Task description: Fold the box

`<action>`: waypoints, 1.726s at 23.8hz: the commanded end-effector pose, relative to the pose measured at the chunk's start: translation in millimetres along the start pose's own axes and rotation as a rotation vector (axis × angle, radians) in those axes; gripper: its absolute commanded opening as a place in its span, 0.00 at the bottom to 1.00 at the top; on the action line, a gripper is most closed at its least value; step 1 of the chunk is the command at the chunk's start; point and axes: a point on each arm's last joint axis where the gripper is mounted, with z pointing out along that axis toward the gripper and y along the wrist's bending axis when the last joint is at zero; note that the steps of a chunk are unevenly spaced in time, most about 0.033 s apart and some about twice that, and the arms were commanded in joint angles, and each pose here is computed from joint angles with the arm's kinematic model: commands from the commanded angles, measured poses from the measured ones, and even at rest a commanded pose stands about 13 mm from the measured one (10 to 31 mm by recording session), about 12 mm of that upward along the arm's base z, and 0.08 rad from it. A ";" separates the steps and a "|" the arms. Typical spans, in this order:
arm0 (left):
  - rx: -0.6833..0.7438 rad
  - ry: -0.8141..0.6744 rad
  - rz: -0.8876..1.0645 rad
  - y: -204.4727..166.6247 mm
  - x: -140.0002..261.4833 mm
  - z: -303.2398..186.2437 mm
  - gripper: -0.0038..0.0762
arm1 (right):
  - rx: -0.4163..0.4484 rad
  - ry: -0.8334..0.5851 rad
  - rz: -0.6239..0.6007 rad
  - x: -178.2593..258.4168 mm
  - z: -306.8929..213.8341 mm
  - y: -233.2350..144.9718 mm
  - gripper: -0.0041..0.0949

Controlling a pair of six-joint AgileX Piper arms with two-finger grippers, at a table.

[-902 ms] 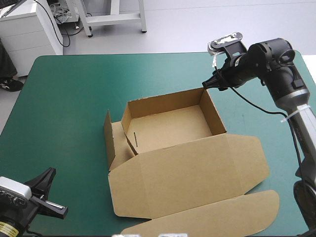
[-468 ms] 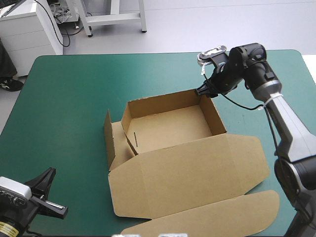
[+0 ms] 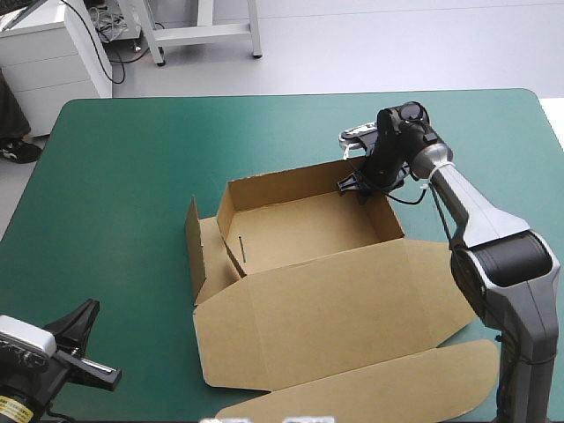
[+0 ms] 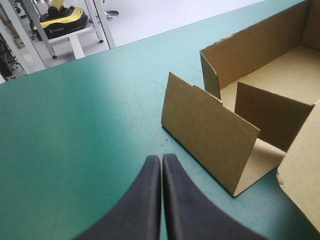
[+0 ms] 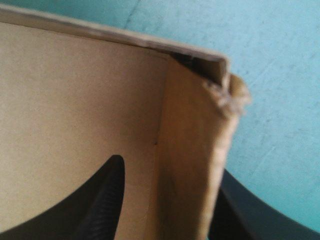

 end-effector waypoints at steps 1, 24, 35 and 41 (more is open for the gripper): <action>-0.001 -0.076 0.004 1.0 -12.7 -1.2 0.04 | 0.013 -0.065 0.001 0.5 -33.1 1.8 0.43; 0.019 -0.009 -0.022 -0.9 -6.6 -0.9 0.38 | 0.244 -0.487 0.008 72.1 -226.9 4.1 0.02; 0.080 -0.012 -0.091 -6.4 -7.2 -1.2 0.71 | 0.265 -0.624 0.034 110.0 -277.8 10.0 0.02; 0.082 -0.059 -0.087 -6.2 -27.4 10.3 0.64 | 0.265 -0.624 0.034 110.0 -277.8 10.0 0.02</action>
